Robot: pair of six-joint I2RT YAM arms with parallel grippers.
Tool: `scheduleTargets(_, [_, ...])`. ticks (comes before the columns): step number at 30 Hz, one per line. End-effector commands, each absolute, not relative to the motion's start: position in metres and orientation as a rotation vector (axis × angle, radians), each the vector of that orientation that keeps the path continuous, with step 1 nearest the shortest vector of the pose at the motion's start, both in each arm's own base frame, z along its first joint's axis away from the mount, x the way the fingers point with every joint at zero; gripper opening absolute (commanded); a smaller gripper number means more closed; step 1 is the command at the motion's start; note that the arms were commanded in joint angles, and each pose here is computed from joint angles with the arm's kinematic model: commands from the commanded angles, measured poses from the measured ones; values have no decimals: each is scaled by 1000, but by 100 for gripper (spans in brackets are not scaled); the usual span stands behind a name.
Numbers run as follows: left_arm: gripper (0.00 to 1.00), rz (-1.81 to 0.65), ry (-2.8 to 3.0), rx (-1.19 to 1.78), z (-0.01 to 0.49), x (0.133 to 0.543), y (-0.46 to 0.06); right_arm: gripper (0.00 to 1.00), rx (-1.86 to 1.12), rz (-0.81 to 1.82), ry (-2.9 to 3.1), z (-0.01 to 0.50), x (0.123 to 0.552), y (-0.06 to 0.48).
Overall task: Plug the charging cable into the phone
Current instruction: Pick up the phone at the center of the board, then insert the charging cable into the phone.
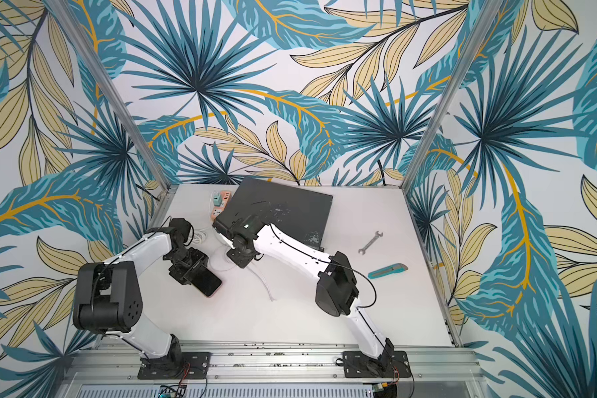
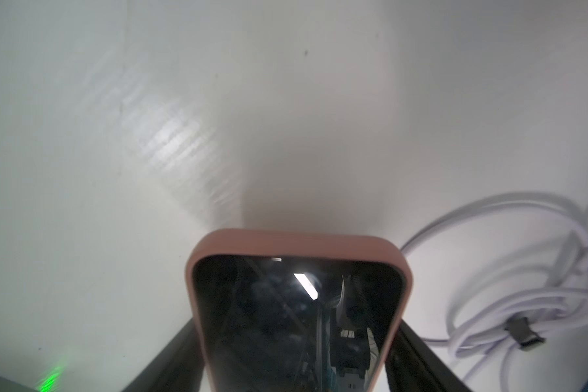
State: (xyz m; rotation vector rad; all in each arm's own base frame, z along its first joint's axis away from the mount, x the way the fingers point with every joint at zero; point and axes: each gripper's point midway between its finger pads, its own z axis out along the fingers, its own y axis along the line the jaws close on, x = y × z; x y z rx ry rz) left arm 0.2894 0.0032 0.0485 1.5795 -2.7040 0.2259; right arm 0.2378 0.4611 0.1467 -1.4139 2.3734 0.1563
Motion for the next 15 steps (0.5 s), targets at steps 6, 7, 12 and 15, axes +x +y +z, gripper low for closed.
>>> scheduleTargets(6, [0,418,-2549,1715,62,286,28,0,-1618,357,2294,119,183,510])
scheduleTargets(7, [0,433,-2525,1723,62,285,29,0,-1619,377,2280,122,180,516])
scheduleTargets(12, [0,478,-2466,1732,65,288,27,0,-1686,366,2235,114,168,527])
scheduleTargets(15, [0,445,-2482,1716,70,288,31,0,-1759,343,2237,97,156,526])
